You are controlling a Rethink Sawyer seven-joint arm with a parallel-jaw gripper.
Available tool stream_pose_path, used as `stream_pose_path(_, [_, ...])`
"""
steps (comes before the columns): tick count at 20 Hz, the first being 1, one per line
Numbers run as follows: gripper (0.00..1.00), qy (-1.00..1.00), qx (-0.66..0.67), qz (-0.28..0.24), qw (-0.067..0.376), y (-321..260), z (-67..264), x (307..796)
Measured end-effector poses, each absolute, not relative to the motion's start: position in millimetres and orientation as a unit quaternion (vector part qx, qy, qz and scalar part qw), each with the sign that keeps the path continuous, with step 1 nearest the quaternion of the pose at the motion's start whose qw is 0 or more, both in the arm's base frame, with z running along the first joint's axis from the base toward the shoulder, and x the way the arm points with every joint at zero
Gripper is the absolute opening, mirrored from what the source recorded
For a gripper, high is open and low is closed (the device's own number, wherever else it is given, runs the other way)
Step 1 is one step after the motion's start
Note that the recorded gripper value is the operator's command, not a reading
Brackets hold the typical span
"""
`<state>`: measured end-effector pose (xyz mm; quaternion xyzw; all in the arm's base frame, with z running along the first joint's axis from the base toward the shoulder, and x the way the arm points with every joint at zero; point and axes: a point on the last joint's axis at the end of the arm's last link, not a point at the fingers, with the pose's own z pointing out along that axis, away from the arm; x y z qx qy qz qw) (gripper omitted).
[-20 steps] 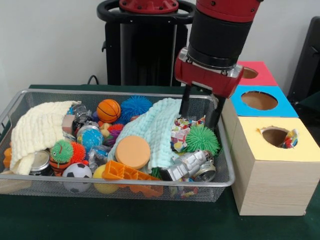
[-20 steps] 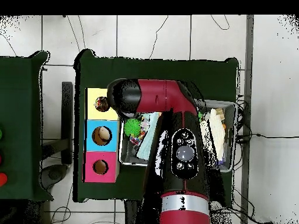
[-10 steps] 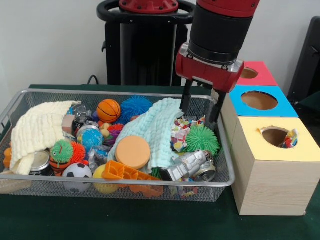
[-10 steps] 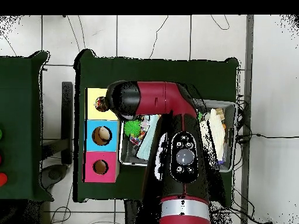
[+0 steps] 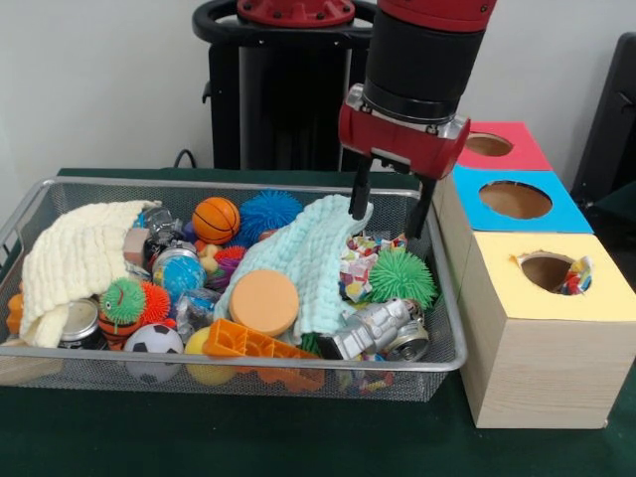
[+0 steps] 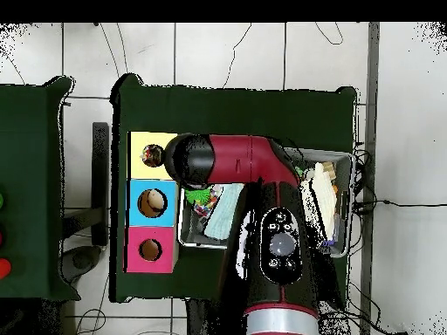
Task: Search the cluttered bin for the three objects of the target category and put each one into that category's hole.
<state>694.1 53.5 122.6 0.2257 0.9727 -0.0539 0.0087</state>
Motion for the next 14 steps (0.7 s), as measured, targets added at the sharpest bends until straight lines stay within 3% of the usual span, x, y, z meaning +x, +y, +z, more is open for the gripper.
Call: stream_pose_path(14, [1.0,0.98,0.189,-0.056,0.031,81,101,649])
